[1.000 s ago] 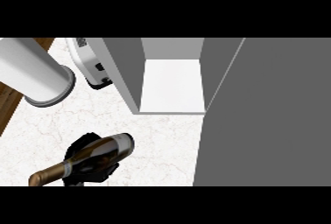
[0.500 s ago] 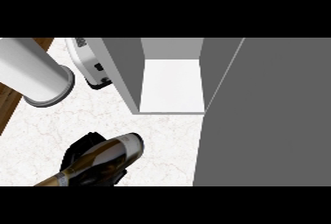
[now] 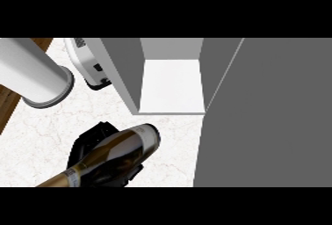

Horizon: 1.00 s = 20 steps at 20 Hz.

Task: Pick up the wine, place it into the cabinet and close the cabinet

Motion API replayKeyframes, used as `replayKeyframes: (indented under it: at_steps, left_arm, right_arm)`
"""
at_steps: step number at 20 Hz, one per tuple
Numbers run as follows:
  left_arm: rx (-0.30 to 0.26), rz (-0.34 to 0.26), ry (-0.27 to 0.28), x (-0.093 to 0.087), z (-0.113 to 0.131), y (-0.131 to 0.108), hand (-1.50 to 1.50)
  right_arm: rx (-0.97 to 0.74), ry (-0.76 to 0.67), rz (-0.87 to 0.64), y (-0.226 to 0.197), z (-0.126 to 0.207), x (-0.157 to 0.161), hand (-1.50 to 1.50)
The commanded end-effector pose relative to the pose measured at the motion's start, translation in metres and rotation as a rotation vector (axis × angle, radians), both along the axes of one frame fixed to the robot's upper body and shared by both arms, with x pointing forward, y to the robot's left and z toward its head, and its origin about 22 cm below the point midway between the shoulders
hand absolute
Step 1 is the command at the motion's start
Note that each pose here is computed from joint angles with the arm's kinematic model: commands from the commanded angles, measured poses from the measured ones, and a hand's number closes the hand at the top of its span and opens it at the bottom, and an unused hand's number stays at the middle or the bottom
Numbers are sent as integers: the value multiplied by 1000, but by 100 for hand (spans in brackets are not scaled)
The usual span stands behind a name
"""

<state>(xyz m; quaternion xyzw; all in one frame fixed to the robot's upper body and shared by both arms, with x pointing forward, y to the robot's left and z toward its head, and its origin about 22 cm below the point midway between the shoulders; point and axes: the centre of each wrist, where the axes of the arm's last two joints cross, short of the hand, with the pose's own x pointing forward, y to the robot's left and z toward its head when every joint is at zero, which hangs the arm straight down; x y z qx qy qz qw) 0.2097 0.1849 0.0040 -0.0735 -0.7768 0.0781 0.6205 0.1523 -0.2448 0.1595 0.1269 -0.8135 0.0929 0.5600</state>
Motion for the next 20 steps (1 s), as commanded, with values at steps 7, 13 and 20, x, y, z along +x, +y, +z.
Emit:
replayKeyframes:
  at_steps: [7, 13, 20]
  left_arm:
    - [-12, -50, 51, 44, 37, -58, 150]
    - [96, 23, 17, 59, 33, -83, 150]
    - [173, 61, 13, 63, -12, -87, 150]
  right_arm:
    - [-11, -47, -10, -10, 22, -16, -150]
    - [-16, -45, -14, -19, 24, -8, -150]
    - [-26, -77, 0, -26, 6, 2, -150]
